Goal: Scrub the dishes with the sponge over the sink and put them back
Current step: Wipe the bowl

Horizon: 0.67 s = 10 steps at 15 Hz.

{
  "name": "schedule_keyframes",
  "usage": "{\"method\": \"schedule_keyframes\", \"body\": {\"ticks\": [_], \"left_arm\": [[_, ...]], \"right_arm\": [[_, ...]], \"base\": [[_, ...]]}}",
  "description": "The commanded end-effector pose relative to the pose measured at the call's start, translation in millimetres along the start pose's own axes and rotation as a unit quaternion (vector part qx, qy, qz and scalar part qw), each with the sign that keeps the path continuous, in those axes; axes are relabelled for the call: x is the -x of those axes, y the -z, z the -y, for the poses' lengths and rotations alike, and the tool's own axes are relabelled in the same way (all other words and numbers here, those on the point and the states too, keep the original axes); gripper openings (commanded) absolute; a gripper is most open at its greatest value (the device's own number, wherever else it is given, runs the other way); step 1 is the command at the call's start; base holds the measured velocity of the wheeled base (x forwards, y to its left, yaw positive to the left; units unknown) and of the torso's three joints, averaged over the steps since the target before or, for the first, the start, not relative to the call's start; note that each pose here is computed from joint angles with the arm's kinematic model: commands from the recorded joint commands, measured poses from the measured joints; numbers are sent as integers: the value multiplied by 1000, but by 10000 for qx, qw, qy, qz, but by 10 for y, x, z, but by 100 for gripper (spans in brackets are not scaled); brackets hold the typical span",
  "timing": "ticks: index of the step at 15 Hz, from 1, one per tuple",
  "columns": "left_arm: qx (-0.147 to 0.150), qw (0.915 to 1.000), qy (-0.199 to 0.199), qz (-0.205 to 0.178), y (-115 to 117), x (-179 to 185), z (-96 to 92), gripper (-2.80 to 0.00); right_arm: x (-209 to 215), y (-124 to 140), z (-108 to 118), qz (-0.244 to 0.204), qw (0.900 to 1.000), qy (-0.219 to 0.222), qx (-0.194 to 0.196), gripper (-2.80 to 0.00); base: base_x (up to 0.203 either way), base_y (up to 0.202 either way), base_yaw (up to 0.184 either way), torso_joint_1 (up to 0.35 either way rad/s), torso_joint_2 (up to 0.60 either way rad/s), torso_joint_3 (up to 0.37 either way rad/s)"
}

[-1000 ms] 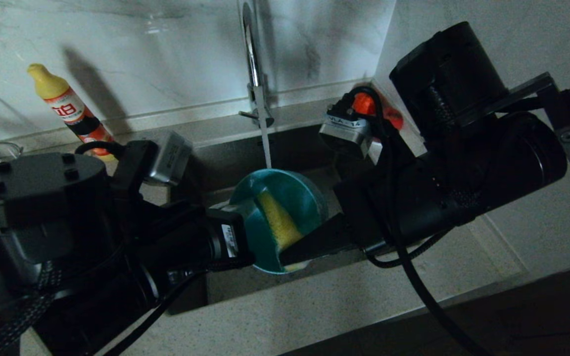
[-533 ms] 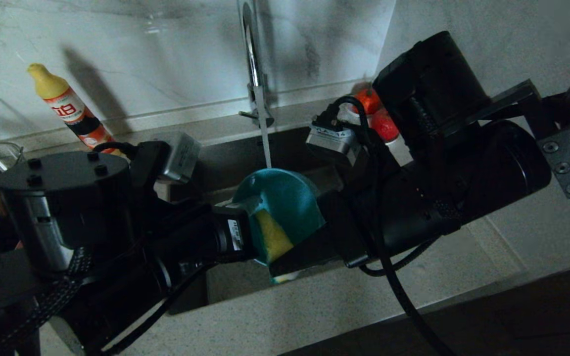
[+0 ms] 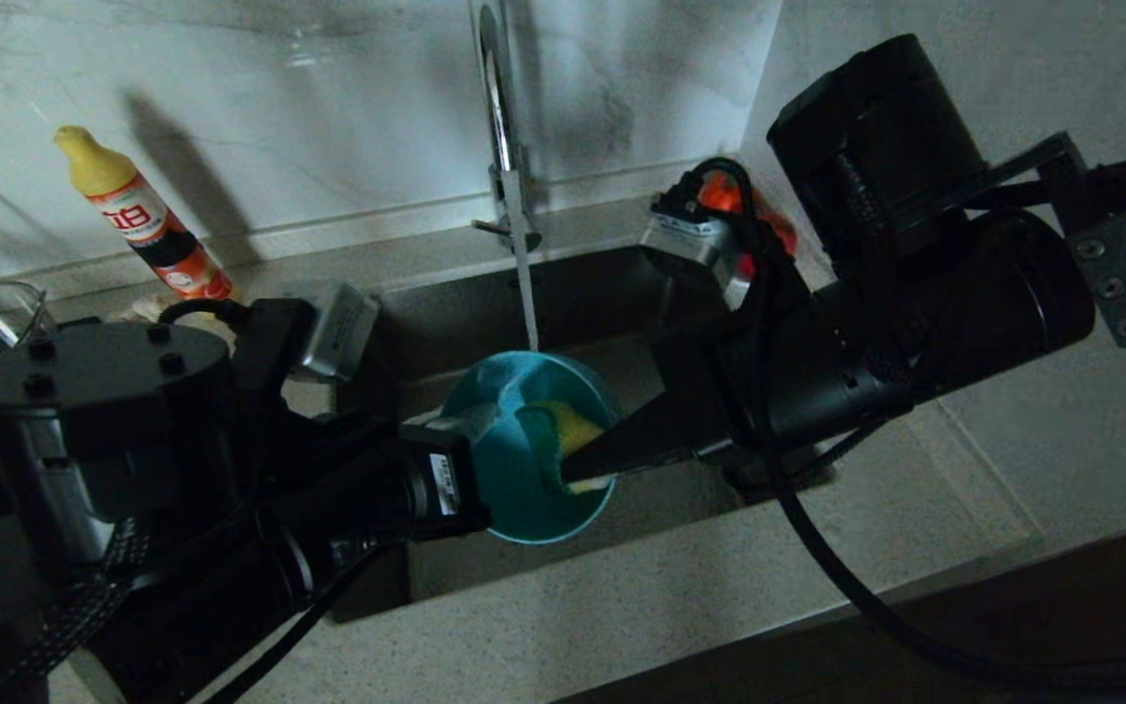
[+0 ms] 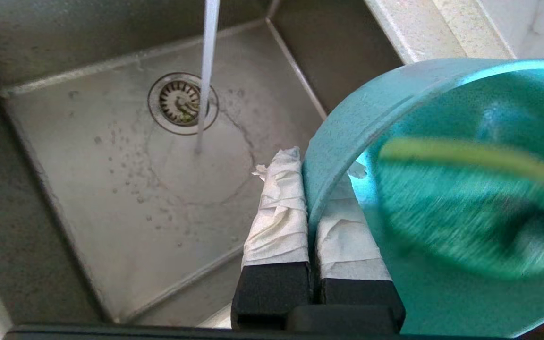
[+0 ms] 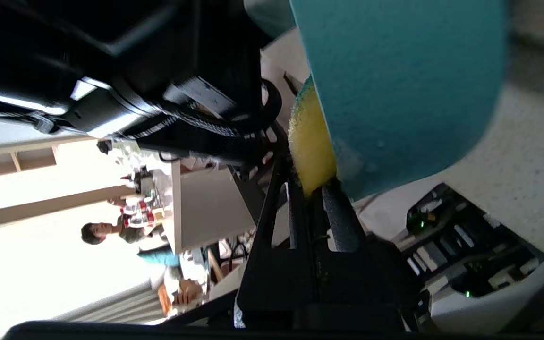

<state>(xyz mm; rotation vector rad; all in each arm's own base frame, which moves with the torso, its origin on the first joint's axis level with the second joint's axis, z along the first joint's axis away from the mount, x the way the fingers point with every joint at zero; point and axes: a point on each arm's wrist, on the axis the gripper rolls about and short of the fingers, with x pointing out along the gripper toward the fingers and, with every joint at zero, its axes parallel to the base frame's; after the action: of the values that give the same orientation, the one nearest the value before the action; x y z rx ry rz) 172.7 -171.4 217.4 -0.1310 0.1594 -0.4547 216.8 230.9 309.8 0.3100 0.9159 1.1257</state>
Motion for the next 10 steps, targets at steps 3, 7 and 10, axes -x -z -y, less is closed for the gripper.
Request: {"method": "schedule_keyframes", "body": {"ticks": [3, 7, 10], "left_arm": [[-32, 10000, -26, -38, 31, 22, -22, -280], [-97, 9998, -36, -192, 119, 10, -31, -280], [-181, 9991, -72, -378, 211, -72, -22, -280]], "right_arm": [[152, -77, -118, 301, 9994, -36, 141, -280], [196, -83, -141, 447, 9988, 107, 177, -280], [266, -82, -185, 532, 9983, 72, 236, -280]], "base": [[0, 0, 0, 0, 0, 0], [0, 0, 0, 0, 0, 0], [0, 0, 0, 0, 0, 0]]}}
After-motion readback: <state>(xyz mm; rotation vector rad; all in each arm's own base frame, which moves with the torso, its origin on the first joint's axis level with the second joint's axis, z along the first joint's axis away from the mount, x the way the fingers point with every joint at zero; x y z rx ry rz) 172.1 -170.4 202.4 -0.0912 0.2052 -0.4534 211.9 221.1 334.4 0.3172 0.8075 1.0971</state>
